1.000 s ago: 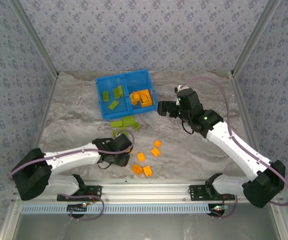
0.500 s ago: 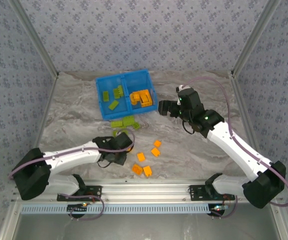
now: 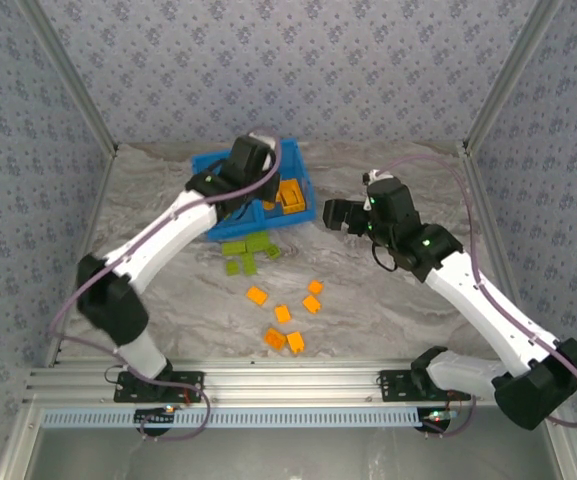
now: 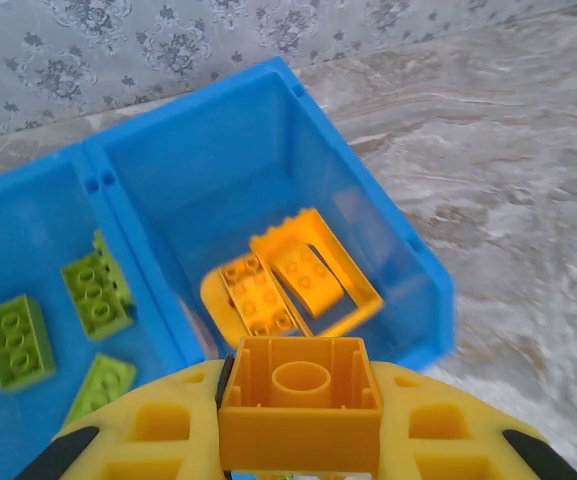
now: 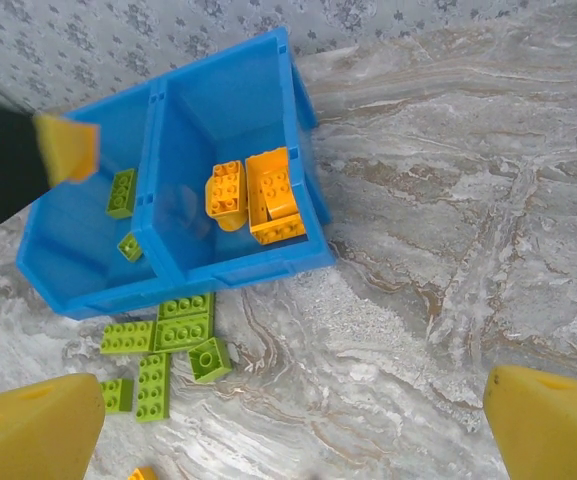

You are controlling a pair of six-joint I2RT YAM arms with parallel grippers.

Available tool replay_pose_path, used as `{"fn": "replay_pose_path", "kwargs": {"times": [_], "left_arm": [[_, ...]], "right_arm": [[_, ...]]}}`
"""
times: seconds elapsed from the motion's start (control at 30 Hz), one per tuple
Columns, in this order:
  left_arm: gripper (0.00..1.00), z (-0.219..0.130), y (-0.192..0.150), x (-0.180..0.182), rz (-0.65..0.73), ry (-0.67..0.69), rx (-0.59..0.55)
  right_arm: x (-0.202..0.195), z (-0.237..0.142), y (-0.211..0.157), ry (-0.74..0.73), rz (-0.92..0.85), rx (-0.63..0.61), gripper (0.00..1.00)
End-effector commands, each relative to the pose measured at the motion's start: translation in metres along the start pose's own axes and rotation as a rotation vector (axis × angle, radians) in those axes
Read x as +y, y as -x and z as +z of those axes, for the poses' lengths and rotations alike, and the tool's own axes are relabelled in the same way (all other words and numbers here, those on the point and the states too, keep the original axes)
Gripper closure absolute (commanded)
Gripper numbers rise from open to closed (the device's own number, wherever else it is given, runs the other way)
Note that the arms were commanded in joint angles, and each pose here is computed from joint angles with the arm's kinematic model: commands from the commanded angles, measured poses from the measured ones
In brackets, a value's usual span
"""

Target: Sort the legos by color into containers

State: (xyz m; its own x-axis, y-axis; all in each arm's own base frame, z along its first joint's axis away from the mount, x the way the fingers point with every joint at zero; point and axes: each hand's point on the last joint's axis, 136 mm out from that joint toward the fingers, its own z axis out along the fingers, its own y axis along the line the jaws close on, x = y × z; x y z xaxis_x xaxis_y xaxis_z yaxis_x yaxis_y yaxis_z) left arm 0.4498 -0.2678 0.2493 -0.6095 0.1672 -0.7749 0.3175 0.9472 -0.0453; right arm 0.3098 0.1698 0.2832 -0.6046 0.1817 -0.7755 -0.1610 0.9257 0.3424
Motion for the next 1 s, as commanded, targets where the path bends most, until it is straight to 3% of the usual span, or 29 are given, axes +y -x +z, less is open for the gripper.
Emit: {"fn": "replay_pose_path", "kwargs": {"times": [0.0,0.13,0.37,0.5,0.7,0.8,0.97], "left_arm": [[0.97,0.036,0.023,0.005,0.056,-0.015,-0.015],[0.91,0.083,0.038,0.015,0.075,0.018,-0.008],[0.78,0.144,0.026,0.021,0.134,0.064,0.034],[0.62,0.156,0.023,0.017,0.117,0.046,0.044],[0.45,0.126,0.053,0.004,0.053,-0.024,-0.021],[0.33,0.088,0.079,-0.007,0.027,-0.08,-0.087],[0.24,0.007,0.099,-0.015,-0.029,-0.166,-0.181]], "right_arm": [[-0.009,-0.017,0.002,-0.021,0.03,-0.022,0.0],[-0.015,-0.025,-0.001,-0.03,0.038,-0.024,0.0],[-0.017,-0.037,-0.004,-0.021,0.046,-0.023,0.0],[-0.018,-0.039,-0.009,-0.02,0.057,-0.014,0.0],[-0.021,-0.033,-0.024,-0.025,0.046,0.031,0.0],[-0.016,-0.026,-0.033,-0.014,0.013,0.06,0.0],[0.012,-0.001,-0.05,0.042,-0.12,0.131,0.0]]}}
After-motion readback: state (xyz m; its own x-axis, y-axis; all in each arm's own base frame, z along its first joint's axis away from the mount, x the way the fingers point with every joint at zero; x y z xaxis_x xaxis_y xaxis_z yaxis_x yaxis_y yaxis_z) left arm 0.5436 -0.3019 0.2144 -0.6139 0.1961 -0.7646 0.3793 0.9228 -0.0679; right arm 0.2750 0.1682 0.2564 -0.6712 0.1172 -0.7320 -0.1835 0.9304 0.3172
